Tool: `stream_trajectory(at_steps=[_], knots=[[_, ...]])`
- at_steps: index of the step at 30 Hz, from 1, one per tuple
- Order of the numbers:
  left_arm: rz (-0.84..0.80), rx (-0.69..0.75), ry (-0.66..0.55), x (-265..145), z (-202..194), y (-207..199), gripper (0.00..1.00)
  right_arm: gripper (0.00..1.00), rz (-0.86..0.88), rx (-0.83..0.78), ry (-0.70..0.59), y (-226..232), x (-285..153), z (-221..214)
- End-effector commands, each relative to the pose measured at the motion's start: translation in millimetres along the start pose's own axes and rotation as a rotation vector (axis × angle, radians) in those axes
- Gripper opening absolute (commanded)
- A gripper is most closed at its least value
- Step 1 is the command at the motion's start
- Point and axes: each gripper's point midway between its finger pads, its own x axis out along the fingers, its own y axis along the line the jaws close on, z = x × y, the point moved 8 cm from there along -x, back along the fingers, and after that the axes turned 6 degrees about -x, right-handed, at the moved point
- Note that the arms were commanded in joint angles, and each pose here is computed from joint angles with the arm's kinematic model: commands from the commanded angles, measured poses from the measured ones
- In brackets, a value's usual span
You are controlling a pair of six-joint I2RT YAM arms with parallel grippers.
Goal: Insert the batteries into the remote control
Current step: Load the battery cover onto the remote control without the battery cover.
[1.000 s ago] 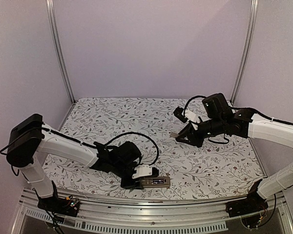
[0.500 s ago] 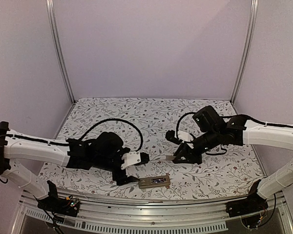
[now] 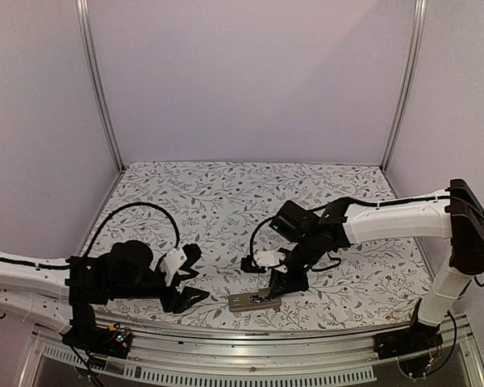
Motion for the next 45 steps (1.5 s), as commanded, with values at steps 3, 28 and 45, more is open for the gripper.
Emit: stream_trajectory(at_steps=[3,28,45], knots=[[-0.034,0.019,-0.139,-12,-14,-18,0.65,0.00,-0.009,-0.095,0.079,3,23,11],[-0.077,0.338,0.021,49,-56,-30,0.59,0.00,-0.020,-0.156,0.072,-10,42,9],[-0.075,0.363,0.049,66,-63,-29,0.44,0.00,0.011,-0.146,0.015,-9,36,8]])
